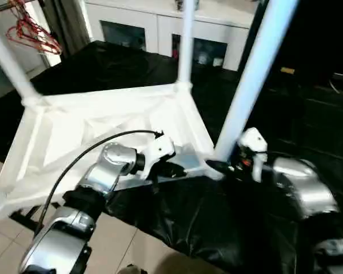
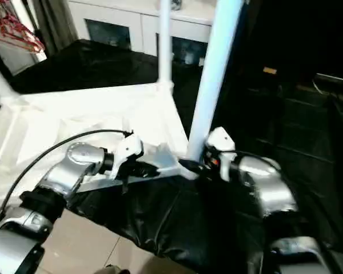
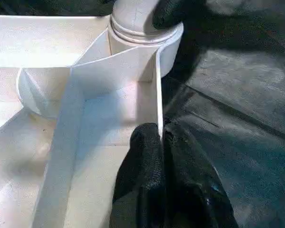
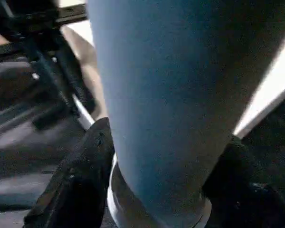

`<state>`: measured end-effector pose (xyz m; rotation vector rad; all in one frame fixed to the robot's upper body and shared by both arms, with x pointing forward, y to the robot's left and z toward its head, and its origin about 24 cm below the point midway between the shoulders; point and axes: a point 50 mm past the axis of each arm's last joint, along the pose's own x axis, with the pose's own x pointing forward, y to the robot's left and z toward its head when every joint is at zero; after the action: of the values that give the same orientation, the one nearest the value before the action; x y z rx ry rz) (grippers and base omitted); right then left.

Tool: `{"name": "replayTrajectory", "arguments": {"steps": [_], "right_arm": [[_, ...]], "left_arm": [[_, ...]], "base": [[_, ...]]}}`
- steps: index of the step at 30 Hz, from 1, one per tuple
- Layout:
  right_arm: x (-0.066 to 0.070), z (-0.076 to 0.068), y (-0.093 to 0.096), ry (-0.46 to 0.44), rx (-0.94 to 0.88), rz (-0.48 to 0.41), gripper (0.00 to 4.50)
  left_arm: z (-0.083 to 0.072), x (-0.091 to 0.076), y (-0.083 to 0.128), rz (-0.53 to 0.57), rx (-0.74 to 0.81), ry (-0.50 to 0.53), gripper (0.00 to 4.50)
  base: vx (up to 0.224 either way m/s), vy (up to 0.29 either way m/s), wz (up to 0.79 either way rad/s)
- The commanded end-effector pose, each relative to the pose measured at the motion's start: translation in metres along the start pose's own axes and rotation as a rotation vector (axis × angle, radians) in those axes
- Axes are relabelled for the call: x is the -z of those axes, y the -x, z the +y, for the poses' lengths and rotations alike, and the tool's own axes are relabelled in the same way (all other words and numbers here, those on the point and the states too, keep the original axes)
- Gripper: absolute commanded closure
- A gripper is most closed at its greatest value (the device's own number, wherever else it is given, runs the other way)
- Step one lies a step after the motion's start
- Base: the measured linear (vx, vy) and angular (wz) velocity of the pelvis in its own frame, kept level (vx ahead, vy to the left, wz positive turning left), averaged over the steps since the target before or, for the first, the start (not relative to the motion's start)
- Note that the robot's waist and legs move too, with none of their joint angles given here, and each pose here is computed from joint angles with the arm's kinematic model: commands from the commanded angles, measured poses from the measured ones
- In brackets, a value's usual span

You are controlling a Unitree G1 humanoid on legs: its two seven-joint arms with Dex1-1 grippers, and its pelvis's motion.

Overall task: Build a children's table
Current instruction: Rotate leg to tighten

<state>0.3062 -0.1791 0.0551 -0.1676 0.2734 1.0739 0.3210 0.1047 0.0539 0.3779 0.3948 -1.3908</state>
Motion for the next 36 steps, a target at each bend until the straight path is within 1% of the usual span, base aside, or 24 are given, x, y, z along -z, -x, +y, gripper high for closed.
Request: {"name": "replayTrajectory", "arguments": {"steps": [1, 4, 12, 15, 19, 23, 24, 25, 27, 28, 29, 30, 31, 32, 34, 35, 36], "right_arm": [[0.001, 0.007, 0.000, 0.006, -0.082, 0.015, 2.14], [0.000, 0.008, 0.001, 0.006, -0.104, 0.019, 2.46], [0.002, 0.013, -0.001, -0.001, -0.145, 0.027, 2.52], [0.005, 0.017, -0.003, -0.030, -0.150, 0.022, 2.52], [0.012, 0.019, -0.010, -0.090, -0.057, 0.008, 2.52], [0.025, 0.014, -0.027, -0.127, 0.200, 0.038, 2.52], [0.025, 0.014, -0.028, -0.128, 0.205, 0.038, 2.53], [0.028, 0.012, -0.038, -0.165, 0.322, 0.036, 2.53], [0.029, 0.011, -0.046, -0.194, 0.406, 0.036, 2.53], [0.029, 0.011, -0.046, -0.194, 0.406, 0.036, 2.53], [0.028, 0.011, -0.063, -0.223, 0.533, 0.053, 2.53], [0.028, 0.011, -0.063, -0.223, 0.533, 0.053, 2.53], [0.025, 0.012, -0.071, -0.224, 0.561, 0.057, 2.53], [0.020, 0.013, -0.077, -0.209, 0.561, 0.038, 2.53], [0.016, 0.014, -0.082, -0.207, 0.542, 0.013, 2.53], [0.014, 0.015, -0.084, -0.214, 0.524, 0.000, 2.18], [0.012, 0.017, -0.086, -0.228, 0.498, -0.017, 1.98]], "left_arm": [[0.001, -0.013, 0.005, -0.063, 0.009, -0.046, 4.50], [0.001, -0.010, 0.008, -0.055, 0.022, -0.045, 4.50], [-0.001, -0.007, 0.012, -0.047, 0.035, -0.039, 4.50], [0.000, -0.007, 0.010, -0.047, 0.017, -0.027, 4.50], [0.006, -0.010, 0.004, -0.050, -0.064, -0.001, 4.50], [0.015, -0.018, -0.010, -0.053, -0.181, 0.023, 4.50], [0.015, -0.018, -0.011, -0.053, -0.183, 0.024, 4.50], [0.019, -0.023, -0.019, -0.052, -0.240, 0.037, 4.50], [0.022, -0.027, -0.025, -0.053, -0.279, 0.047, 4.50], [0.022, -0.027, -0.025, -0.053, -0.279, 0.047, 4.50], [0.023, -0.036, -0.037, -0.054, -0.323, 0.052, 4.50], [0.023, -0.036, -0.037, -0.054, -0.323, 0.052, 4.50], [0.023, -0.039, -0.041, -0.052, -0.334, 0.044, 4.50], [0.023, -0.042, -0.045, -0.052, -0.333, 0.034, 4.50], [0.022, -0.044, -0.047, -0.056, -0.329, 0.028, 4.50], [0.022, -0.045, -0.047, -0.061, -0.325, 0.026, 4.50], [0.021, -0.047, -0.049, -0.070, -0.314, 0.022, 4.50]], "base": [[0.000, 0.000, 0.00], [0.000, 0.000, 0.00], [0.000, 0.000, 0.00], [0.000, 0.000, 0.00], [0.000, 0.000, 0.00], [0.000, 0.000, 0.00], [0.000, 0.000, 0.00], [0.000, 0.000, 0.00], [0.000, 0.000, 0.00], [0.000, 0.000, 0.00], [0.000, 0.000, 0.00], [0.000, 0.000, 0.00], [0.000, 0.000, 0.00], [0.000, 0.000, 0.00], [0.000, 0.000, 0.00], [0.000, 0.000, 0.00], [0.000, 0.000, 0.00]]}}
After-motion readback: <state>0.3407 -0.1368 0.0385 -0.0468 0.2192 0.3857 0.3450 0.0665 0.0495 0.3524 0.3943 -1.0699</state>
